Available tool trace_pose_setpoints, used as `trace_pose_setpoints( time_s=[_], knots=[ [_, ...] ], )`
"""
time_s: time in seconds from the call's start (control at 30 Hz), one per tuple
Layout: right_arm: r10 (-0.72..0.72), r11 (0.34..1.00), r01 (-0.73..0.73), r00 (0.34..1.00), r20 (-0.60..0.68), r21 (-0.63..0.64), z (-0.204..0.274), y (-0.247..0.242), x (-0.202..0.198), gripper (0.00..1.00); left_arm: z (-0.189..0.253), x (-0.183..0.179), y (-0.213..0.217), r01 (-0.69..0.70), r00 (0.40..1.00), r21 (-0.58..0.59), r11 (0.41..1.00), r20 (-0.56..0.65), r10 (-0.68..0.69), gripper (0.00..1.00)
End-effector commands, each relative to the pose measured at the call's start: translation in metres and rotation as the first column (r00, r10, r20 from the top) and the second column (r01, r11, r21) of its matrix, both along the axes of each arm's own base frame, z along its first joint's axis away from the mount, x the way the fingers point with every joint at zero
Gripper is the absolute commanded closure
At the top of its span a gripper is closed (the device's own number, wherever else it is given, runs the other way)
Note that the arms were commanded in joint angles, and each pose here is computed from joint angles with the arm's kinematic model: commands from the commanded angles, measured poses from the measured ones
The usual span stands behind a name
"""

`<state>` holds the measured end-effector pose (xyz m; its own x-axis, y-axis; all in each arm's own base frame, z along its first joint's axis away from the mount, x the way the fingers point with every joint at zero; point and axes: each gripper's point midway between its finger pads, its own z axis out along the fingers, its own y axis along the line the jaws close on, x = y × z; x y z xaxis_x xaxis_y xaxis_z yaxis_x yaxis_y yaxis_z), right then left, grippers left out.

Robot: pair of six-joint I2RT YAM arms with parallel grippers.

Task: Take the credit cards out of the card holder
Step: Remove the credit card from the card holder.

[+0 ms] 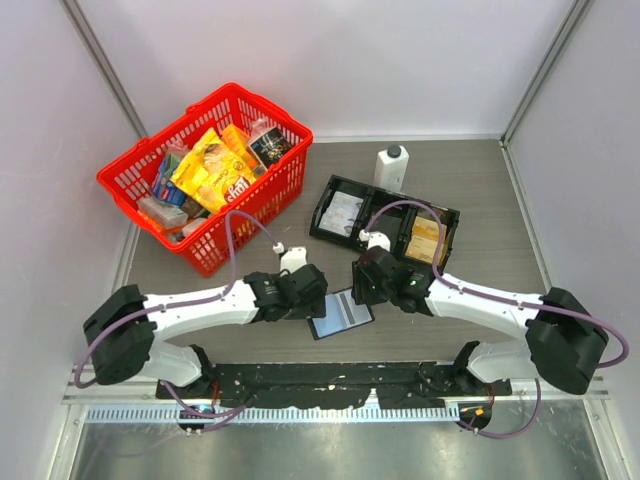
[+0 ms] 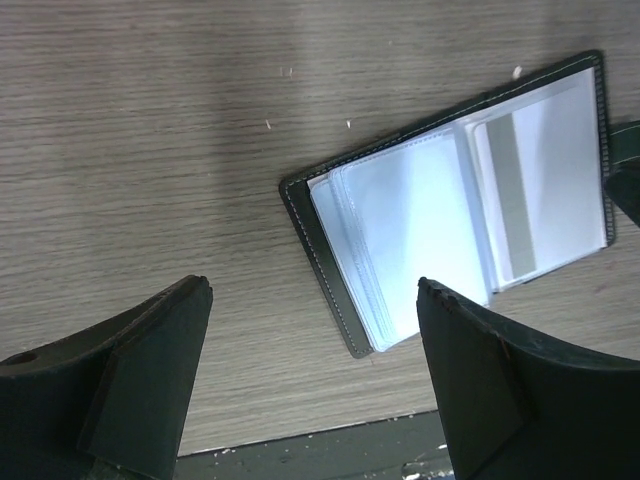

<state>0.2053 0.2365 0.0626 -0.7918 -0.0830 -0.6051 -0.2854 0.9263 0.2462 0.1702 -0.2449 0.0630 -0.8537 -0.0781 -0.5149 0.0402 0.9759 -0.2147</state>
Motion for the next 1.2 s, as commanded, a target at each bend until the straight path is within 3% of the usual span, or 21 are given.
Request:
trace_pose_setpoints(
  time_s=[0.0, 0.37, 0.83, 1.17],
  knots=[
    [-0.026, 0.999, 0.027, 1.0, -0.01, 0.033, -0.003, 0.007, 0.004, 0.57, 0.003, 0.01, -0.02, -0.006, 0.999, -0.017, 1.0, 0.036, 0.007, 0.13],
    [-0.01, 1.0, 0.01, 0.996, -0.084, -0.005, -0.027, 0.006, -0.005, 0.57, -0.03, -0.001, -0.028, 0.012, 0.999, 0.009, 1.0, -0.03, -0.012, 0.27],
    [0.023, 1.0, -0.023, 0.992, -0.125, 0.002, -0.039, 0.009, -0.013, 0.57, -0.039, -0.009, -0.03, 0.011, 0.998, -0.01, 1.0, -0.056, -0.011, 0.6],
    [0.122, 0.977, -0.107, 0.99, -0.075, 0.187, 0.003, 0.038, -0.017, 0.69, -0.039, -0.009, -0.032, 0.01, 0.998, -0.026, 1.0, -0.059, -0.012, 0.62]
  ],
)
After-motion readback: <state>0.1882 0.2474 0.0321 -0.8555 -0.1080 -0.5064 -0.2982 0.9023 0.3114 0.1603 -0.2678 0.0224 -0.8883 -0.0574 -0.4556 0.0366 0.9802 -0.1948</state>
